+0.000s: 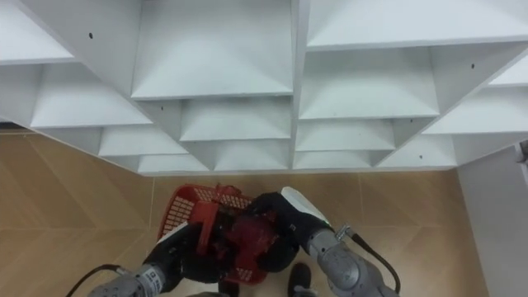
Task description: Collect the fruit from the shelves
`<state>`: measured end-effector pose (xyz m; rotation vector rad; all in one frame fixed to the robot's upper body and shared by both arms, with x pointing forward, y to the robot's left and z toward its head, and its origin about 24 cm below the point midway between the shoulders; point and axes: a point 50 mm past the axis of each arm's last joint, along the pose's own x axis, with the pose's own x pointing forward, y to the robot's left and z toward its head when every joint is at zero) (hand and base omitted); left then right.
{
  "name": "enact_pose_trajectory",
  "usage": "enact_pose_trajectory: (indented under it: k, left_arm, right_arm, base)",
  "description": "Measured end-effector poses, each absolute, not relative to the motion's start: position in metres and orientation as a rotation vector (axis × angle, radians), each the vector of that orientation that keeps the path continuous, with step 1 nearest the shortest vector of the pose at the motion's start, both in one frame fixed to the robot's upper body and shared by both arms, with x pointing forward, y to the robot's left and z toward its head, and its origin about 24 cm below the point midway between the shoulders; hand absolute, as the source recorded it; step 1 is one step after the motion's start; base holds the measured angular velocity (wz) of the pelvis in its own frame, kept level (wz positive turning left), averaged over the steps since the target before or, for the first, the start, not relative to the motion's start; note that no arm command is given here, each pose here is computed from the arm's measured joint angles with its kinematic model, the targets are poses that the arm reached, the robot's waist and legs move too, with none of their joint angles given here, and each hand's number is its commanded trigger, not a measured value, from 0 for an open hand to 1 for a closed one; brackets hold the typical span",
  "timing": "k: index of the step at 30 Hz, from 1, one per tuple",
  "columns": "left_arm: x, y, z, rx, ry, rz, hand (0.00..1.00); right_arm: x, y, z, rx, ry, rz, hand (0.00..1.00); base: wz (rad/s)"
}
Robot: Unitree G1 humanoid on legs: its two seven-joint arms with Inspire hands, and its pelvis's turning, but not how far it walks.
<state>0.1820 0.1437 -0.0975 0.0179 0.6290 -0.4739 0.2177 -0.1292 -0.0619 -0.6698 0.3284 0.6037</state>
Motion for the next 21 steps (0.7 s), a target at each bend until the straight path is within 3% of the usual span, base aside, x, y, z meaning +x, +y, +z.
enact_pose_trajectory:
  k: [21]
  left_arm:
    - [0.193, 0.1341, -0.0896, -0.008, 0.567, -0.484, 1.0]
  right_arm:
    - [0.2264, -0.1311, -0.0665, -0.675, 0.342, 0.525, 1.0]
  base:
    - [-0.01]
